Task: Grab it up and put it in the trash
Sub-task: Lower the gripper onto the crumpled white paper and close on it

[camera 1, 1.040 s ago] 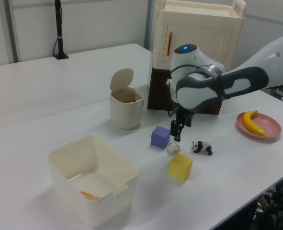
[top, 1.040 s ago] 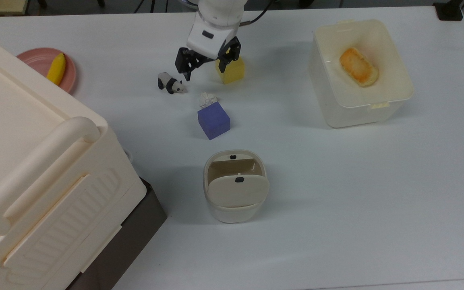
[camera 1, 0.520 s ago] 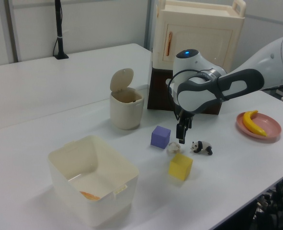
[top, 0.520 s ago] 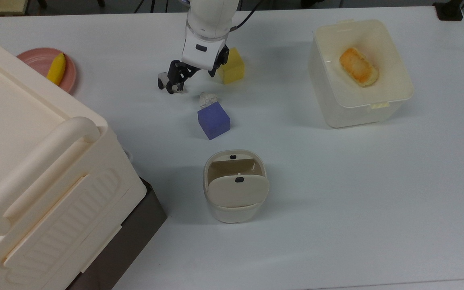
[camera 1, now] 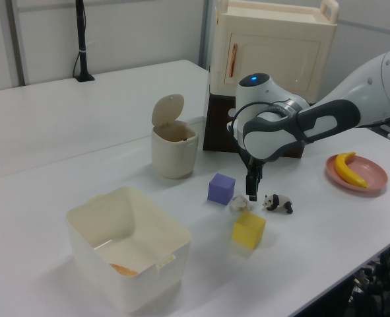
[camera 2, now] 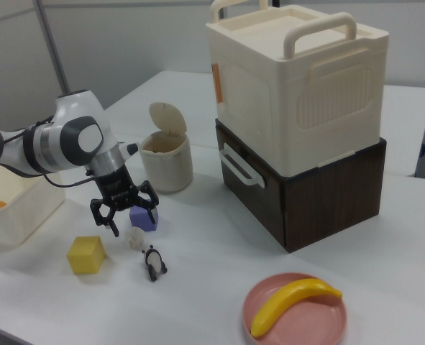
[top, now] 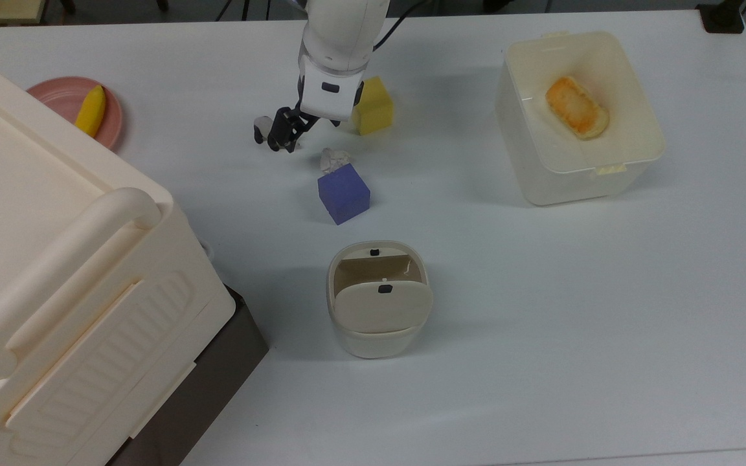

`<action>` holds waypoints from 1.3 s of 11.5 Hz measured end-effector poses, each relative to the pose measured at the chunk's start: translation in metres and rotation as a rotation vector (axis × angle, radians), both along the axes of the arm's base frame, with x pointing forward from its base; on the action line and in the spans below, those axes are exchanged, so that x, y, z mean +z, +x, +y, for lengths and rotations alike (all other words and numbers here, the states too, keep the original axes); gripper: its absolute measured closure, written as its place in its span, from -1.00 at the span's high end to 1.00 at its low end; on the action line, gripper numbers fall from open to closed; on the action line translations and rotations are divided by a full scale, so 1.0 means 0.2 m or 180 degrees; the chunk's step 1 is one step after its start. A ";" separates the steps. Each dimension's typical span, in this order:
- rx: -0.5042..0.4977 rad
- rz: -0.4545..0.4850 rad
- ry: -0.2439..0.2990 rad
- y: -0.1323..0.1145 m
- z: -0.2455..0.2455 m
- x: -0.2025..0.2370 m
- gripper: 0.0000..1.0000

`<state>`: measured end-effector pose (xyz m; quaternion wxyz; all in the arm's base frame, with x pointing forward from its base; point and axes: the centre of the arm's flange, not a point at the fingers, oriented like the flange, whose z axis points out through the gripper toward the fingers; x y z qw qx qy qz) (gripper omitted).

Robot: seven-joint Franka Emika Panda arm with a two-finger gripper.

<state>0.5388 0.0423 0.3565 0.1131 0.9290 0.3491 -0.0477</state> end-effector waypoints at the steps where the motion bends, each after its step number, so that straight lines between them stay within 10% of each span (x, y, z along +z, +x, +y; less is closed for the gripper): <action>1: 0.0096 0.0019 -0.0040 0.00 0.00 -0.01 1.00; 15: 0.0523 0.0073 -0.0099 -0.01 0.17 -0.03 1.00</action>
